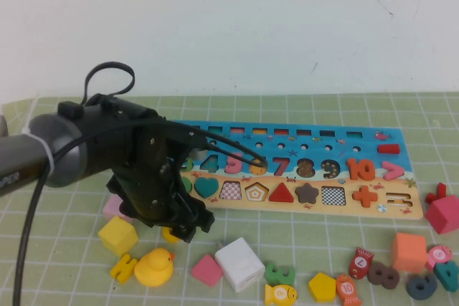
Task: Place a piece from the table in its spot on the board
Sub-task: Pick up the "number 6", then place the "number 6" into the hole of the number 6
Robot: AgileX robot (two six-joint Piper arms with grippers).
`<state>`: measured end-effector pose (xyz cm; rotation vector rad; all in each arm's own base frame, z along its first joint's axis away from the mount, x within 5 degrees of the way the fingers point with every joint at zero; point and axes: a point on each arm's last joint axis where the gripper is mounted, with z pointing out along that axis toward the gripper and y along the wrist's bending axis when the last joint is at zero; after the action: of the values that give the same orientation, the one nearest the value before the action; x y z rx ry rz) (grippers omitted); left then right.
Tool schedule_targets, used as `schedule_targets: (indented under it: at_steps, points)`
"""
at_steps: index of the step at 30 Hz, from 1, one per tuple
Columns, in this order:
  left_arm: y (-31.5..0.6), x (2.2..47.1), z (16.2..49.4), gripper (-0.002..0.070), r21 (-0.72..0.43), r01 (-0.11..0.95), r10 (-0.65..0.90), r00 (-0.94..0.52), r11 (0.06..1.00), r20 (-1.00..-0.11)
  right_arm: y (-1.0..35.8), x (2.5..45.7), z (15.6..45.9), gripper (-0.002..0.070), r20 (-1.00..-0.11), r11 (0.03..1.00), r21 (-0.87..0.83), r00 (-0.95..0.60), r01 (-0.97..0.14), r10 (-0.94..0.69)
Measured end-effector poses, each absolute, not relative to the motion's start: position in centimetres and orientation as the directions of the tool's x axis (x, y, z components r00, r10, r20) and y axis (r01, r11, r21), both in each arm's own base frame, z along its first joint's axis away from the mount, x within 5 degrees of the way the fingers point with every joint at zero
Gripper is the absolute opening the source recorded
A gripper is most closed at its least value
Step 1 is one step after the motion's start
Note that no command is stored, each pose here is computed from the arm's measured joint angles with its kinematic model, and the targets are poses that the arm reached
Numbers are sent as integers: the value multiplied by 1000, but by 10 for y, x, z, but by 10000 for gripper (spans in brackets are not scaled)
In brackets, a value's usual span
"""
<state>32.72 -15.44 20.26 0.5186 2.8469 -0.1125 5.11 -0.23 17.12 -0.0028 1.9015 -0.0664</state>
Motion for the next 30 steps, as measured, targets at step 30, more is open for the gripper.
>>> schedule_targets:
  at_steps: [30]
  points:
    - [-177, 355, 246, 270, -103, 378, 323, -880, 920, -349, -2, 51, 171, -3, -945, 998, -48, -326, 31, -35]
